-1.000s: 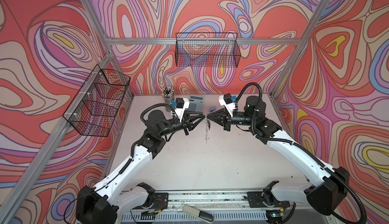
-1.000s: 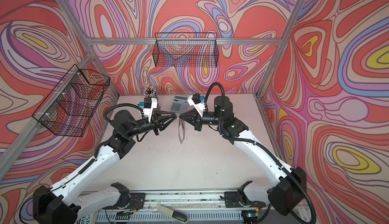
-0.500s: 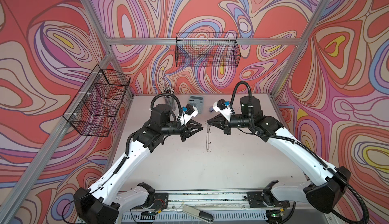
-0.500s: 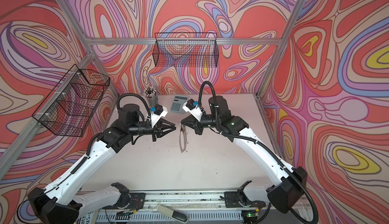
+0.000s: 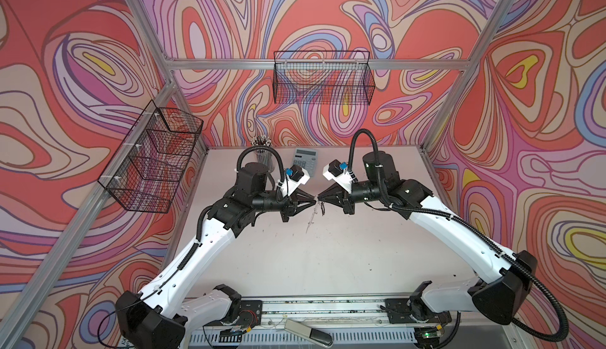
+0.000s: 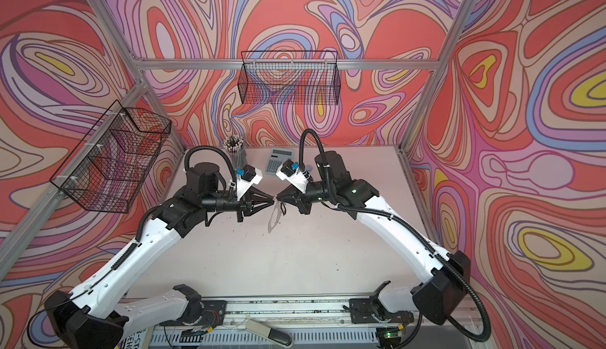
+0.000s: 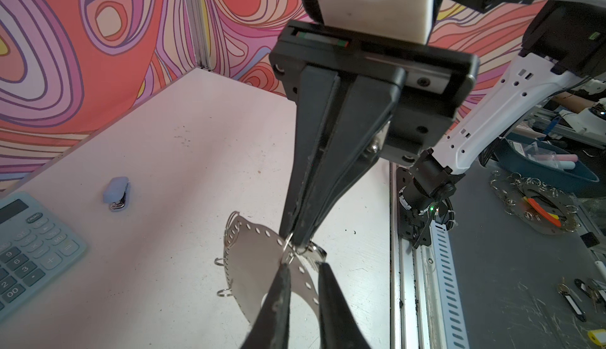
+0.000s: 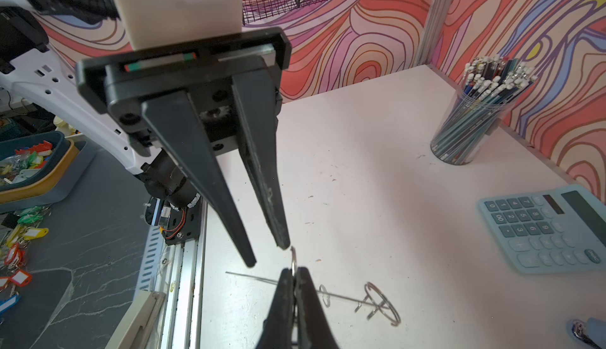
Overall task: Attach keys to a key ring
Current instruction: Insert the key into the keyring.
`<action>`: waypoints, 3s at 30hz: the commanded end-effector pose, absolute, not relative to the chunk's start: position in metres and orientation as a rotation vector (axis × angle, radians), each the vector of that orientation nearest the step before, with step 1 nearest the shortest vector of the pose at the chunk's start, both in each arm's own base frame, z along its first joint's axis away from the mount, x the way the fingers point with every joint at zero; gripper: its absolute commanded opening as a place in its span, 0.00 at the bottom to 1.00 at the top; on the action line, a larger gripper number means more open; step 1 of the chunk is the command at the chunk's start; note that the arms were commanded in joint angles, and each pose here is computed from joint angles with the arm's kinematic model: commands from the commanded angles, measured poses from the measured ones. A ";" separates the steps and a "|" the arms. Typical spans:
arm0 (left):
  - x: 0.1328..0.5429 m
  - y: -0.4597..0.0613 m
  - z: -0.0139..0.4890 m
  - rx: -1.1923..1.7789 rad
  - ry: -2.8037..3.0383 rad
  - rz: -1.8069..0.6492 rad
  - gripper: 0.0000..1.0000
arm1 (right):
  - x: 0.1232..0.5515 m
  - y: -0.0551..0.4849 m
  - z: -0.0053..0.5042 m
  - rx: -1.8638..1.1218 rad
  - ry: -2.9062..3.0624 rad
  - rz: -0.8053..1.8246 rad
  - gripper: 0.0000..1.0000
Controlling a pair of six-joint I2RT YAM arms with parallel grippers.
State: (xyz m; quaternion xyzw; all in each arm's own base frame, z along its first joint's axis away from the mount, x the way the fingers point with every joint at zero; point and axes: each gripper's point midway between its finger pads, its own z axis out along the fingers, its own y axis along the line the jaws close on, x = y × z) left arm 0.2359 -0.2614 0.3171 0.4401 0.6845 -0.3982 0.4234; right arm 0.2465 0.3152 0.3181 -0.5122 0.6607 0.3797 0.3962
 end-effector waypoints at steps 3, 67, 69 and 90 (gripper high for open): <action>0.239 -0.261 0.328 1.100 1.671 -0.964 0.19 | 0.235 0.317 0.329 -1.335 1.612 0.974 0.00; 0.229 -0.260 0.379 0.935 1.370 -1.069 0.00 | 0.240 0.302 0.377 -1.082 1.406 1.122 0.30; 0.229 -0.260 0.380 0.934 1.370 -1.069 0.00 | 0.240 0.307 0.376 -1.104 1.407 1.151 0.30; 0.230 -0.262 0.363 0.987 1.458 -1.050 0.12 | 0.234 0.312 0.371 -1.187 1.417 1.195 0.00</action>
